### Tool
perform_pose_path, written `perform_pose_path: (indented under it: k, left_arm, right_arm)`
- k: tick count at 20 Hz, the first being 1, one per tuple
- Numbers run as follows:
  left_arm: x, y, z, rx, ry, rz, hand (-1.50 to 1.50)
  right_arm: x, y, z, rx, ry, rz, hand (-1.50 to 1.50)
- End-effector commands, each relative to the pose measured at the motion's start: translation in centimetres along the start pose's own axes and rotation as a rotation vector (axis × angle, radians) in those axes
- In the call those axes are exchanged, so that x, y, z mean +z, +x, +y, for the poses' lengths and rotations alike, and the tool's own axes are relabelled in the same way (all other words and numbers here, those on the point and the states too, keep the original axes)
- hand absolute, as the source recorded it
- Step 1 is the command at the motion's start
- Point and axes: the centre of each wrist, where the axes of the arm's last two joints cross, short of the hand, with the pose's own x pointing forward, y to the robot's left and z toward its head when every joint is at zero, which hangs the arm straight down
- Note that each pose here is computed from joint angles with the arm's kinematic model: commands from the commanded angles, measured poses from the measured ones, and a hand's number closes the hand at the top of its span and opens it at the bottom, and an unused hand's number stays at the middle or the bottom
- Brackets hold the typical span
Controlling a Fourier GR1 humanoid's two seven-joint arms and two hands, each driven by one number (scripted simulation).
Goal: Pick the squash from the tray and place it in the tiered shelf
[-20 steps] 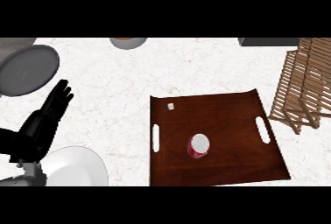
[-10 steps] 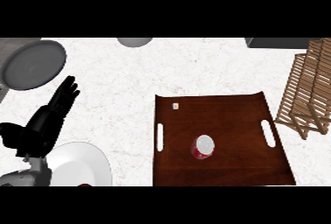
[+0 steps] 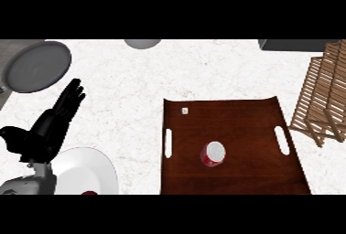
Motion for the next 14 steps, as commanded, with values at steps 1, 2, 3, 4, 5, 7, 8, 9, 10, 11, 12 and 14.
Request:
perform_pose_path:
  k: [1,2,3,4,5,7,8,9,10,11,12,14]
  left_arm:
    - [0.4,-0.2,-1.5,-0.01,-0.036,-0.007,0.0]
    - [0.4,0.4,-0.9,-0.004,-0.026,-0.01,0.0]
    - [-0.3,1.1,0.4,-0.002,-0.03,-0.013,0.0]
    - [0.0,1.1,-0.7,0.005,-0.035,-0.027,0.0]
    - [1.1,1.3,-1.1,0.0,-0.04,-0.008,0.0]
    - [-0.4,0.0,-1.2,-0.002,-0.023,-0.003,0.0]
    - [0.0,-0.3,0.0,0.0,-0.012,-0.006,0.0]
    - [0.5,-0.7,-0.5,0.004,-0.004,0.019,0.0]
    - [-1.3,0.9,0.7,-0.003,0.011,-0.005,0.0]
    - [0.8,-1.1,-0.2,-0.006,-0.011,-0.008,0.0]
    - [0.1,-0.6,-0.1,0.015,-0.007,0.01,0.0]
    - [0.4,-0.5,-1.2,-0.015,0.005,-0.002,0.0]
  right_arm:
    - [-0.6,-0.9,2.1,0.221,-0.019,-0.111,1.5]
    - [-1.8,-0.5,1.1,0.239,-0.019,-0.109,1.5]
    - [-1.1,-2.1,0.8,0.24,-0.04,-0.105,1.5]
    - [-2.0,-2.8,2.7,0.235,-0.058,-0.128,1.5]
    - [-2.3,-3.2,2.0,0.225,-0.065,-0.138,1.5]
    - [-3.3,-4.1,3.4,0.234,-0.069,-0.198,1.5]
    - [-3.0,-4.6,2.1,0.207,-0.088,-0.224,1.5]
    - [-3.2,-5.1,1.8,0.212,-0.075,-0.243,1.5]
    - [-4.2,-4.3,3.2,0.129,-0.047,-0.28,1.5]
    - [-5.4,-4.0,2.9,0.068,-0.017,-0.254,1.5]
    - [-5.0,-5.3,2.5,0.039,-0.026,-0.254,1.5]
    - [-6.5,-4.7,2.1,0.041,0.014,-0.25,1.5]
